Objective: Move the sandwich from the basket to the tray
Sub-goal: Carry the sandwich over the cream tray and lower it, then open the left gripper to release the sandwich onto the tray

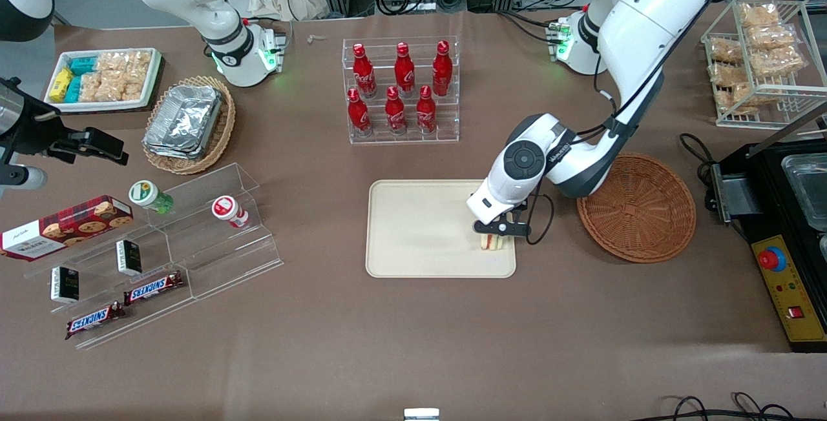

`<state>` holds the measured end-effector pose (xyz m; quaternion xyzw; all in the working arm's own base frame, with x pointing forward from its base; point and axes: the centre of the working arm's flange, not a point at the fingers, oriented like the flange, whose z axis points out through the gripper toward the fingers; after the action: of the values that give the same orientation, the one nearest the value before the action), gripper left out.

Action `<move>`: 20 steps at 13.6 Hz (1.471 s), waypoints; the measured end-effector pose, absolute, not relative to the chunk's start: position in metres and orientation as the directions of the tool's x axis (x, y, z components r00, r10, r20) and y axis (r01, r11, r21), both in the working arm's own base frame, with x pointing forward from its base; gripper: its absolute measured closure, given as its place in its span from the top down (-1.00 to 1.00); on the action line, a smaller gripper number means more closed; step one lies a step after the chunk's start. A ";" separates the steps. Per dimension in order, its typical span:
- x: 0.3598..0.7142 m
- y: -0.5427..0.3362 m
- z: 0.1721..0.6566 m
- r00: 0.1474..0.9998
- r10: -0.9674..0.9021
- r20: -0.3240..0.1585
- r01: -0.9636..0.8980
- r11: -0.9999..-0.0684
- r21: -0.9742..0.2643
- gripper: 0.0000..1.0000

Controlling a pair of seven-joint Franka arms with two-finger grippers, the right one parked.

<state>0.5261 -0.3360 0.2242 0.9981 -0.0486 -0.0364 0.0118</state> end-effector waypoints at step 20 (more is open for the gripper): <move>0.539 -0.338 0.370 0.995 0.065 0.074 0.061 -0.996 0.063 1.00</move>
<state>0.5391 -0.3378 0.3702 0.9983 0.0315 0.0379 0.0306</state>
